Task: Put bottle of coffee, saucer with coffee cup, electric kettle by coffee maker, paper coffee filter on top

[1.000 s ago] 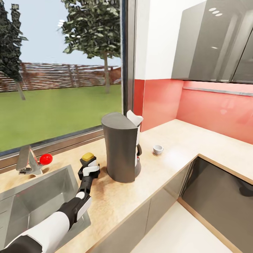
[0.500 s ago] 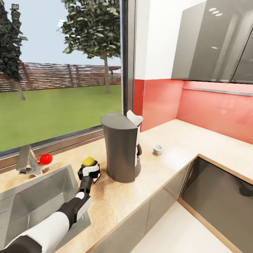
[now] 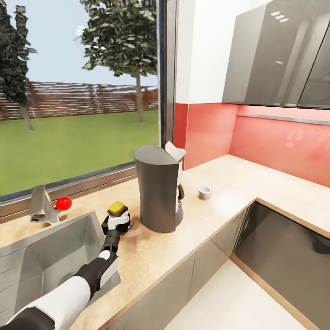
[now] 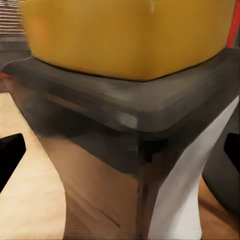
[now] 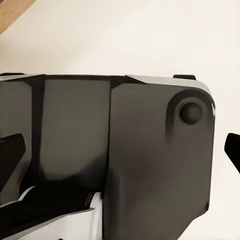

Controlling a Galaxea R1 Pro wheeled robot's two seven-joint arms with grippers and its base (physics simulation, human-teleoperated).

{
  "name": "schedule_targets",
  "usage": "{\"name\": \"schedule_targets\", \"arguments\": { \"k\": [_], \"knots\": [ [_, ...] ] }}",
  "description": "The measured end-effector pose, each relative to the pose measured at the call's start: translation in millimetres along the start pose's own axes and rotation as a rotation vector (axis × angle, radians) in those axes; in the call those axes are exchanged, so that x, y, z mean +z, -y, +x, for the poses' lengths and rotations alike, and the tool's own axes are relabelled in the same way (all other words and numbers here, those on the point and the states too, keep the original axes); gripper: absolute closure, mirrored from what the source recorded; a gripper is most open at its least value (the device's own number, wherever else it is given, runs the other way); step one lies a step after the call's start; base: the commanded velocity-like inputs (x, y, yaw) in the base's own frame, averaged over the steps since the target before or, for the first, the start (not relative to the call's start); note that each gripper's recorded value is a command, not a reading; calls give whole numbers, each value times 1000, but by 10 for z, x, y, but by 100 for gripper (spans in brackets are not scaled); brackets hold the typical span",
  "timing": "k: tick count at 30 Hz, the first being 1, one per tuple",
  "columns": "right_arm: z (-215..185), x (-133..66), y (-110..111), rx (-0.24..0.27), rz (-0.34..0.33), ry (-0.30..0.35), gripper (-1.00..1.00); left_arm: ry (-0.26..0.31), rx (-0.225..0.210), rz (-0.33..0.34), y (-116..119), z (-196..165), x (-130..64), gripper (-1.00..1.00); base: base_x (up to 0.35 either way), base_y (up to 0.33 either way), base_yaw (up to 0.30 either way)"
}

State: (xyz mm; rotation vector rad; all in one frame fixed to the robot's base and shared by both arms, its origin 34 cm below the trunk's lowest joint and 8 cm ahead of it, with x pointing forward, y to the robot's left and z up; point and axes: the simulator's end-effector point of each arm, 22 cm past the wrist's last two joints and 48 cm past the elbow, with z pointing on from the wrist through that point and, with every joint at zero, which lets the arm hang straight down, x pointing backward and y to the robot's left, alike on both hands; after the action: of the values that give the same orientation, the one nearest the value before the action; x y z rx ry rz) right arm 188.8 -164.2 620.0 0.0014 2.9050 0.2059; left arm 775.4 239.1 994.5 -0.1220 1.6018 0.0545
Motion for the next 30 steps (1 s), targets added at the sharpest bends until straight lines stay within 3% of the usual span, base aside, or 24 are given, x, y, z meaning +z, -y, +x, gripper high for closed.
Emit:
{"name": "schedule_targets", "arguments": {
  "k": [15,21,30],
  "knots": [
    [1,-1,3,0,0,0,-100,0,0,-1,-3,0,-1,-100,-3,0,0],
    [0,1,1,0,0,0,-100,-2,0,-2,-11,11,2,-100,-224,-93,0],
    [4,-1,3,0,0,0,-100,-1,0,-4,-20,6,-1,-100,-35,-14,0]
  ]
}}
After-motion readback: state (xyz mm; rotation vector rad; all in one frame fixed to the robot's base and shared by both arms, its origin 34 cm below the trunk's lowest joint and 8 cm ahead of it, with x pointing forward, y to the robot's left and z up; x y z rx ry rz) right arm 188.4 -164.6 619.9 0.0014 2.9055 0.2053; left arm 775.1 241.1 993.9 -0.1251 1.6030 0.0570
